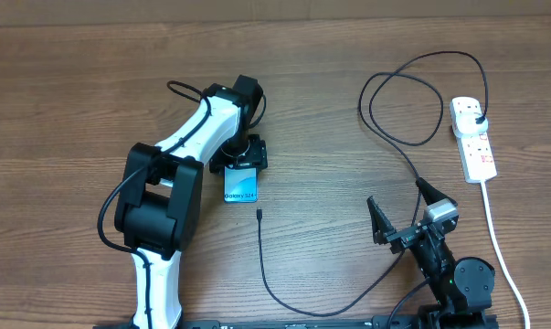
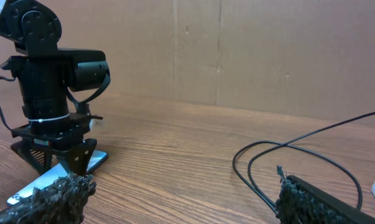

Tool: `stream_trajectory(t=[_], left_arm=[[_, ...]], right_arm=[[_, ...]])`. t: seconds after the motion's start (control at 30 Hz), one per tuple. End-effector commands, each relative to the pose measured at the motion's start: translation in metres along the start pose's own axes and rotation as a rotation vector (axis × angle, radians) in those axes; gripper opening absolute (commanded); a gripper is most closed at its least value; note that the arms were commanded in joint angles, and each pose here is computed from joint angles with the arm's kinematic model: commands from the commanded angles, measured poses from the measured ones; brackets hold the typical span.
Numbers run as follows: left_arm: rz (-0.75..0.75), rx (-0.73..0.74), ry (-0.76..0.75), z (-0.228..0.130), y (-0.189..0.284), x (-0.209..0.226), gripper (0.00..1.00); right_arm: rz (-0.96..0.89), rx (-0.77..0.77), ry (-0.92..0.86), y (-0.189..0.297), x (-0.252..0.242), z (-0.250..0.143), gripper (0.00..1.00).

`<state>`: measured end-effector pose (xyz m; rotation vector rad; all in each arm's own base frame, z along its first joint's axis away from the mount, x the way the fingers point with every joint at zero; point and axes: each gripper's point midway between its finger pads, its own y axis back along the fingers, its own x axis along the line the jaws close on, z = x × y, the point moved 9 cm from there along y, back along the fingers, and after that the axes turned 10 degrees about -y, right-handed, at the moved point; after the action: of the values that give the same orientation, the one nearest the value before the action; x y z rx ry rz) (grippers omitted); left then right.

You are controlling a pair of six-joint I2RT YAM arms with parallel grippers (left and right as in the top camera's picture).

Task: Plug charger to phone and switch on socket
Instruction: 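Press the left gripper down onto the phone to pin it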

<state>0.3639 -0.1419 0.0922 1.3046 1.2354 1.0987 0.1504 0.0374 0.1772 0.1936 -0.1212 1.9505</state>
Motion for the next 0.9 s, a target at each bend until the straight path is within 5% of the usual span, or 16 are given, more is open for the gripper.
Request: stream_trajectory(t=[0.0,0.47,0.7,0.87], left_arm=[[-0.004,0.039,-0.033,-0.005,-0.006,-0.007,0.79],[-0.006,0.082,-0.058,-0.014,-0.006,-0.017,0.84],[-0.005,0.086,-0.058,-0.015,-0.006,-0.017,1.00],[-0.005,0.084,-0.065,-0.015,-0.006,-0.017,1.00]], right_arm=[[-0.003,-0.007,0.006,0.000,-0.001,-0.002,1.00],[-0.004,-0.007,0.006,0.000,-0.001,-0.002,1.00],[-0.003,-0.007,0.006,0.000,-0.001,-0.002,1.00],[-0.004,-0.007,0.006,0.000,-0.001,-0.002,1.00]])
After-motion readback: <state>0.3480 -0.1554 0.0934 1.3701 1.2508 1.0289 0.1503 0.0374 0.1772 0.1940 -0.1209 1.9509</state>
